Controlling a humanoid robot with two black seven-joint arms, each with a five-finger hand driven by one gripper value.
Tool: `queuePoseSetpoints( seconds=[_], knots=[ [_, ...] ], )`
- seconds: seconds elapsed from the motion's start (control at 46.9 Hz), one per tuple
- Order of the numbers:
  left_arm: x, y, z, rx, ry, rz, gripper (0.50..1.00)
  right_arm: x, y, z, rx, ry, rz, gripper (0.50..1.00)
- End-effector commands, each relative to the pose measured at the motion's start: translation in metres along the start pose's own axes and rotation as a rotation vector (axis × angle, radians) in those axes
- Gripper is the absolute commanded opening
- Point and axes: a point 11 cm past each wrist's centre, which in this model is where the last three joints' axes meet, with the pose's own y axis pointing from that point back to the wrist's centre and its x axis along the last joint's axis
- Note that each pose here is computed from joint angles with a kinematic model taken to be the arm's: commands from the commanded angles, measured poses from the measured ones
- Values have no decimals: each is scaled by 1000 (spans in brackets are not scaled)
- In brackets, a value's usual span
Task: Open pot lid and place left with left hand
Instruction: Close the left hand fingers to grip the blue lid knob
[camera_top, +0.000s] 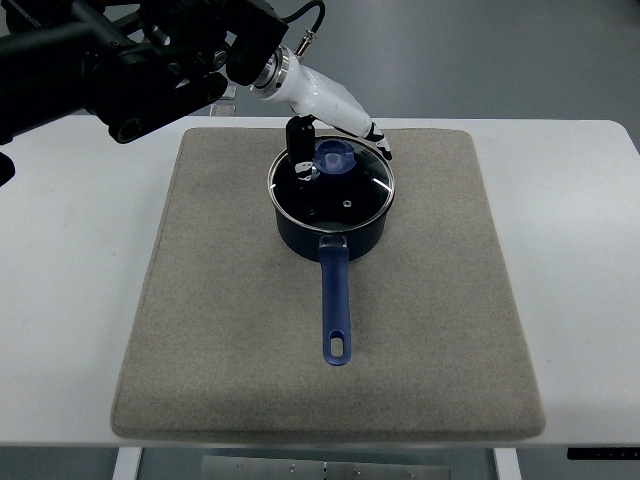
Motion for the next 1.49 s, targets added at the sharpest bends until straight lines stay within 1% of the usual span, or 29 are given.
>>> queuePoseSetpoints(
  seconds=[0.0, 0.384, 0.64, 0.854, 1.473],
  knots=[
    [-2, 0, 0, 1, 3, -13, 992, 0, 0, 0, 0, 0, 0, 917],
    [-6, 0, -1, 3, 5, -37, 992, 0, 0, 0, 0, 0, 0, 917],
    [-1, 7, -4, 15, -1, -30, 992, 0, 0, 0, 0, 0, 0, 917],
    [-3, 4, 2, -9, -4, -35, 992, 0, 0, 0, 0, 0, 0, 917],
    [-7, 4, -3, -3, 5, -36, 992, 0, 0, 0, 0, 0, 0, 917]
  ],
)
